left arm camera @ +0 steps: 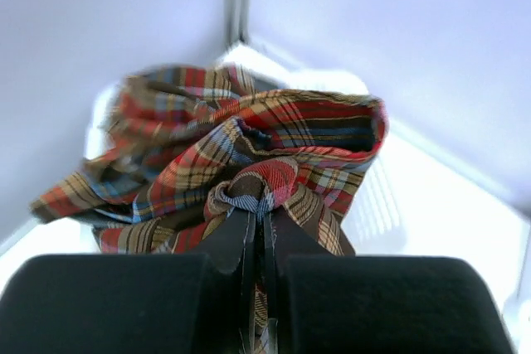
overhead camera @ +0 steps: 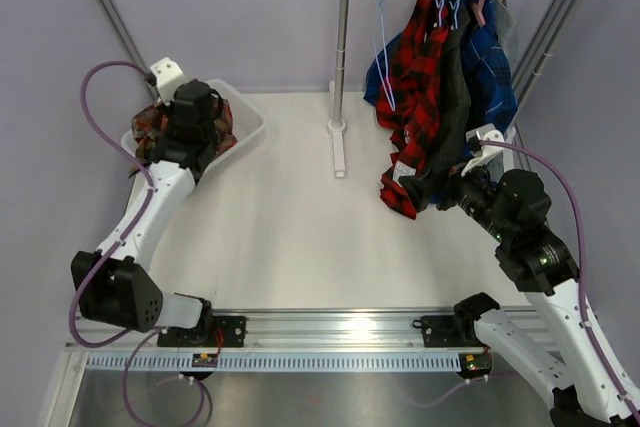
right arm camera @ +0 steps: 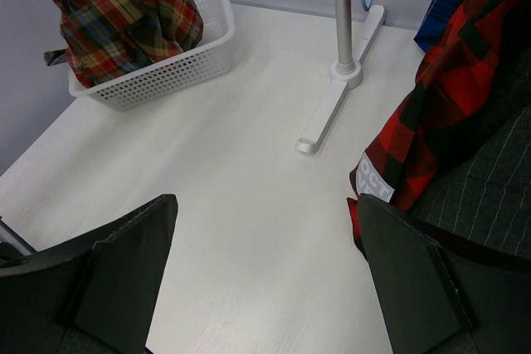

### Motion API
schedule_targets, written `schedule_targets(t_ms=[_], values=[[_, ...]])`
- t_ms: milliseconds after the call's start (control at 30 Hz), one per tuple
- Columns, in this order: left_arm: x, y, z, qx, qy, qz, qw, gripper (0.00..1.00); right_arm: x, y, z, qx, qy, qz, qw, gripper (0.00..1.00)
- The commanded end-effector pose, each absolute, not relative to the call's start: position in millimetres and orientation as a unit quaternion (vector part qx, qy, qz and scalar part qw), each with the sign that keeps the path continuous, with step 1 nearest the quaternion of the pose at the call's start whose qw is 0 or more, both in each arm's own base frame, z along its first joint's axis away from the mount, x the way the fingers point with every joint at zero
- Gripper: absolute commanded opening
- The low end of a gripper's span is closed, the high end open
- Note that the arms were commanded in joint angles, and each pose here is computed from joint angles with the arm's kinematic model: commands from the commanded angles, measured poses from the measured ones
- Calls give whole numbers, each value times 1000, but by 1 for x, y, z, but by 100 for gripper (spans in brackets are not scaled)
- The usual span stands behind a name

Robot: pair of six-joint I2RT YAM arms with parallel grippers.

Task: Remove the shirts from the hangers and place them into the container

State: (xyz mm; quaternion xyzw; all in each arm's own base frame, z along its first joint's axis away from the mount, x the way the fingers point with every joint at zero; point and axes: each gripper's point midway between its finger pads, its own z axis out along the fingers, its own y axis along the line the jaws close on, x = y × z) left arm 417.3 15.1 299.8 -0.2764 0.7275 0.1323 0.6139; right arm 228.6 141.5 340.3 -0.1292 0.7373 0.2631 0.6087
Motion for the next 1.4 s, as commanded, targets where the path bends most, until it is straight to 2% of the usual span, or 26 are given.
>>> schedule_targets(t_ms=[0, 200, 367, 700, 833, 867, 900, 967, 1000, 1100, 1267, 1367], values=[[448, 48, 312, -275, 720, 145, 620, 0, 225, 143, 353, -132, 721, 274, 623, 100], [491, 56, 267, -251, 760, 152, 580, 0, 228, 144, 349, -132, 726, 273, 617, 99], [512, 48, 193, -245, 812, 137, 512, 0, 231, 144, 347, -131, 730, 270, 614, 100], [493, 30, 75, -273, 887, 85, 363, 2, 234, 145, 342, -128, 736, 267, 608, 99], [493, 26, 79, -280, 887, 67, 361, 9, 235, 144, 341, -127, 737, 265, 609, 100], [492, 27, 83, -280, 886, 66, 365, 13, 235, 144, 342, -127, 737, 264, 609, 99], [493, 27, 102, -277, 879, 63, 383, 28, 234, 144, 342, -127, 736, 264, 611, 99], [491, 28, 124, -276, 871, 60, 402, 47, 234, 143, 344, -127, 734, 263, 613, 100], [489, 29, 136, -277, 866, 59, 413, 65, 234, 142, 345, -126, 732, 263, 616, 100], [480, 31, 189, -276, 843, 47, 460, 83, 233, 139, 350, -124, 731, 257, 620, 100], [450, 28, 272, -264, 811, 21, 522, 98, 230, 130, 377, -114, 718, 243, 642, 99], [431, 19, 298, -243, 807, -4, 539, 99, 233, 117, 401, -89, 710, 222, 662, 99]])
